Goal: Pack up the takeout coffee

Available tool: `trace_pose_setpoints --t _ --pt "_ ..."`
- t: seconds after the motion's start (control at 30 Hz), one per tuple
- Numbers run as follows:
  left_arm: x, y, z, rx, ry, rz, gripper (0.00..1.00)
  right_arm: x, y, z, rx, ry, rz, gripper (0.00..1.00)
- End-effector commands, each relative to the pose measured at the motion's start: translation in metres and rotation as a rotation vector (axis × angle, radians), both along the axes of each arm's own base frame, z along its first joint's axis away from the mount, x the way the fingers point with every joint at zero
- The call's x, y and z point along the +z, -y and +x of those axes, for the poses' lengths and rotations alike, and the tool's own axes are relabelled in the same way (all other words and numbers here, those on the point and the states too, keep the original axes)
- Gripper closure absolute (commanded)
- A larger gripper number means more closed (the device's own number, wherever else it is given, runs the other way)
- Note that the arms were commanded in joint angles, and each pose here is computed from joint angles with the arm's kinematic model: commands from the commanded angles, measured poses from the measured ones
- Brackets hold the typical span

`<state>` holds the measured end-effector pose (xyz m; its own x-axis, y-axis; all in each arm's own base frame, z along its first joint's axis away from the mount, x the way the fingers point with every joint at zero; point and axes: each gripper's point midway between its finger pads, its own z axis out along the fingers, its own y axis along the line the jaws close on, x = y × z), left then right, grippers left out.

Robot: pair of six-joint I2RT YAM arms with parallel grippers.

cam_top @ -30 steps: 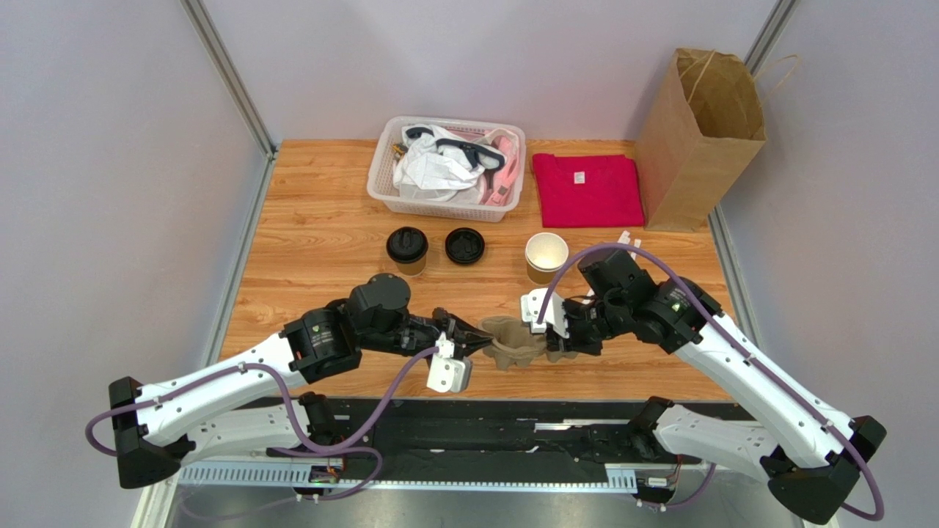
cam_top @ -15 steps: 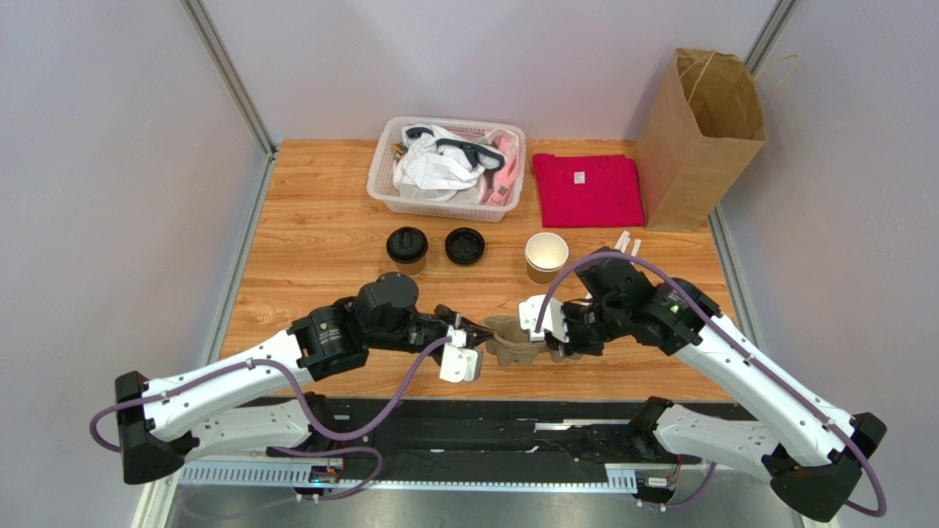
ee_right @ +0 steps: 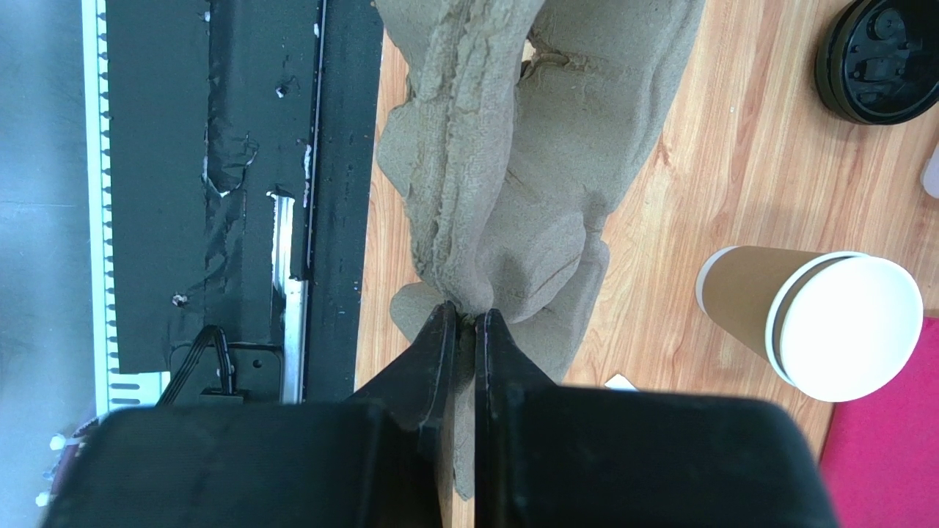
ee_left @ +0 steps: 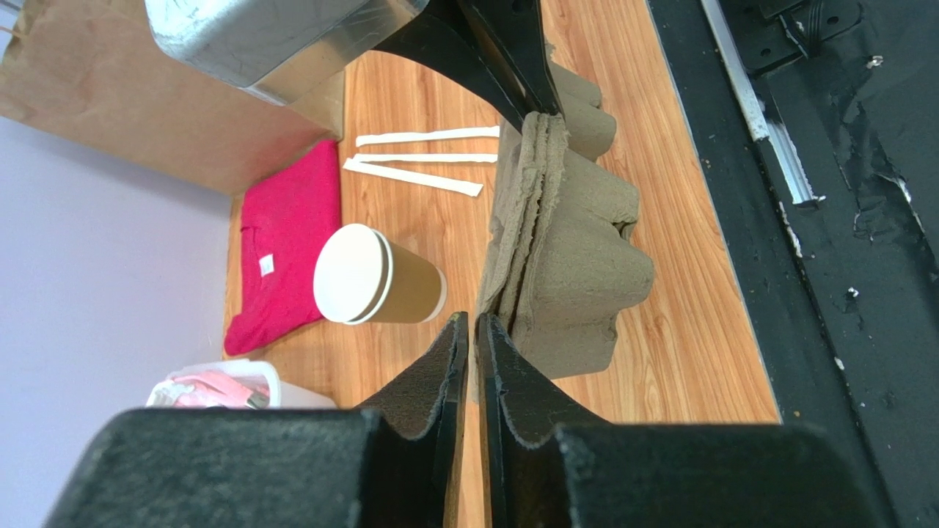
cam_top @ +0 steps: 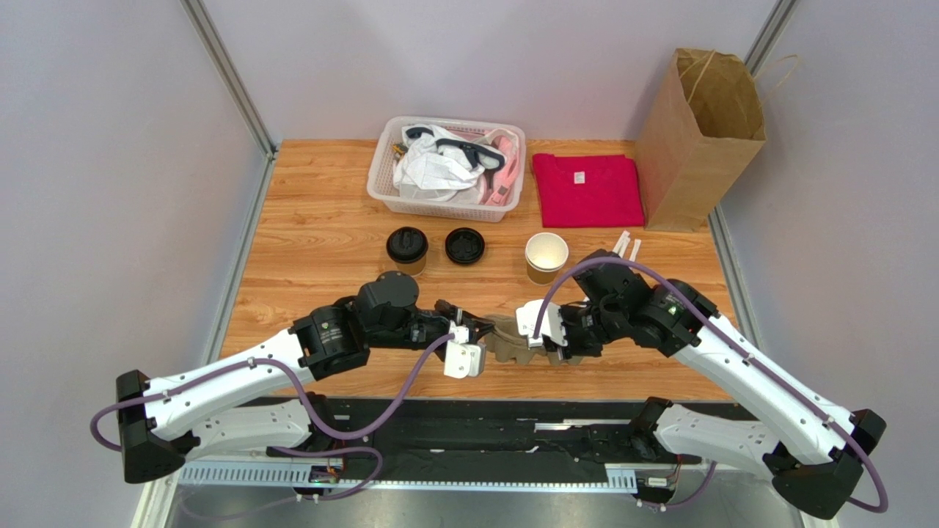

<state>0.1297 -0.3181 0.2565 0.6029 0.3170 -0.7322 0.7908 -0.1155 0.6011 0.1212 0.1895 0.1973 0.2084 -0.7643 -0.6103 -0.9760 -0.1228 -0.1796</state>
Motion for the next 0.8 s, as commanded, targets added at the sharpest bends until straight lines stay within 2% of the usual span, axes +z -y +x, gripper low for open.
trace_pose_setpoints --t 0.0,0.23,0.43,0.77 --pt "0.014 0.007 -0.001 -0.040 0.052 -0.036 0.83 0.025 -0.021 0.000 0.092 0.079 0.103 1.00" --pt "0.003 0.008 -0.014 -0.122 0.034 0.015 0.73 0.030 -0.025 0.005 0.082 0.107 0.119 1.00" --pt "-0.008 0.007 -0.028 -0.200 -0.008 0.069 0.73 0.042 -0.031 0.012 0.071 0.156 0.163 1.00" --pt "-0.018 0.009 -0.033 -0.218 -0.078 0.155 0.76 0.051 -0.044 0.020 0.050 0.188 0.209 1.00"
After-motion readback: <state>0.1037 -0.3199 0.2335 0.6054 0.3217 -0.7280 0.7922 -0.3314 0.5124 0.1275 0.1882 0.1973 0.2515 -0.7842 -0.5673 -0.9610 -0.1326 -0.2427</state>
